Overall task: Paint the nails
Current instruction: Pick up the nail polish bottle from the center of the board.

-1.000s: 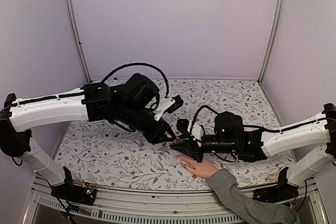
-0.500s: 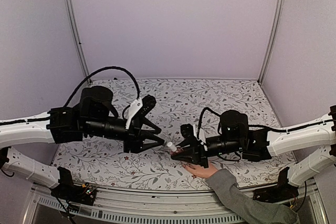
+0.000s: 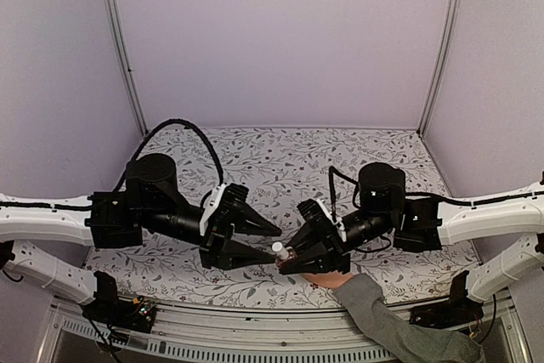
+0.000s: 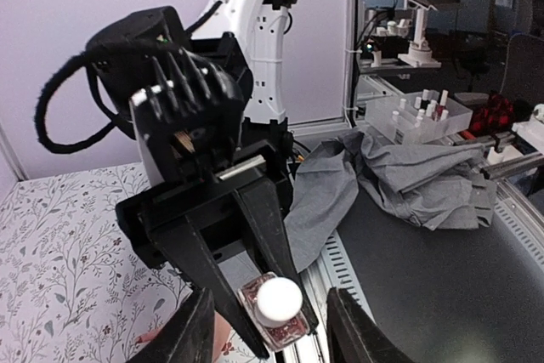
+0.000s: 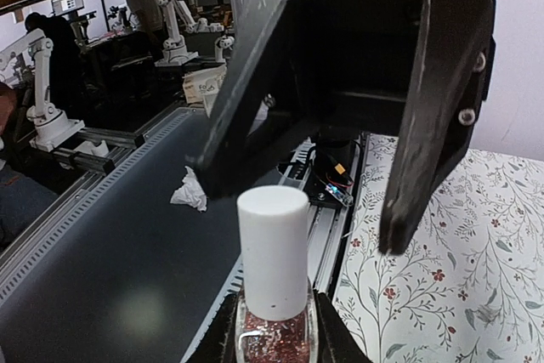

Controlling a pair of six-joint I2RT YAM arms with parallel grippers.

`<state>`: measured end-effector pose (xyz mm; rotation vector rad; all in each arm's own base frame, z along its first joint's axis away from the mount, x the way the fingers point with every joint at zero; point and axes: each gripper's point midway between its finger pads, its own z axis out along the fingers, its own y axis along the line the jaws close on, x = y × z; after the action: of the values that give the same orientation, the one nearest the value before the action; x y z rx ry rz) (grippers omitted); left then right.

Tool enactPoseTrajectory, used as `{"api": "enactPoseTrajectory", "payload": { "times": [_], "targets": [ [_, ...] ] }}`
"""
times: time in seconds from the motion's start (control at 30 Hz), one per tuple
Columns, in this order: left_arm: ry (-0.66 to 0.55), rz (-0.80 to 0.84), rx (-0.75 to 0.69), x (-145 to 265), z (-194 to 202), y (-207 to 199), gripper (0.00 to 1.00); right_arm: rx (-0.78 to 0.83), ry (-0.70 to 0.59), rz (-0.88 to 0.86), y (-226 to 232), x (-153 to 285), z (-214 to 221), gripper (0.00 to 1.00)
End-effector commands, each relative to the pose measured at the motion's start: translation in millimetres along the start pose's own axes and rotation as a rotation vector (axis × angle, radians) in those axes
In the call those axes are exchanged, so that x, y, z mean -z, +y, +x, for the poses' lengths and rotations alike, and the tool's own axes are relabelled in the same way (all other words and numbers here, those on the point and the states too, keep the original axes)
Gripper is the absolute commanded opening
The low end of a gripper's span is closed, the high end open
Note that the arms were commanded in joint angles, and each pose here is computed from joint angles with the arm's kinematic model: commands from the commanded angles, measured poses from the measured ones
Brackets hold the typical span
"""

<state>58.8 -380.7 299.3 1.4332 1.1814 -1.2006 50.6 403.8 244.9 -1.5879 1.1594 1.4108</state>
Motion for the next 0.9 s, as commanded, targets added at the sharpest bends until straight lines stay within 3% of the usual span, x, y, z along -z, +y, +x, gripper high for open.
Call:
{"api": "enactPoseTrajectory", "payload": {
  "times": [0.0, 0.6, 0.87],
  "targets": [
    [-0.049, 0.093, -0.096, -10.5, -14.6, -17.2, 0.45, 0.002, -0.028, -0.091, 14.4, -0.2, -17.7, 0.05],
    [-0.042, 0.060, -0.112, -15.1, -13.9, -14.0, 0.14, -0.016, -0.020, -0.123, 14.2, -5.2, -18.5, 0.02],
    [-0.047, -0.130, -0.063, -9.4, -14.0, 16.6, 0.00, -0.079, -0.022, 0.123, -35.8, 8.8, -15.4, 0.00]
  ]
}}
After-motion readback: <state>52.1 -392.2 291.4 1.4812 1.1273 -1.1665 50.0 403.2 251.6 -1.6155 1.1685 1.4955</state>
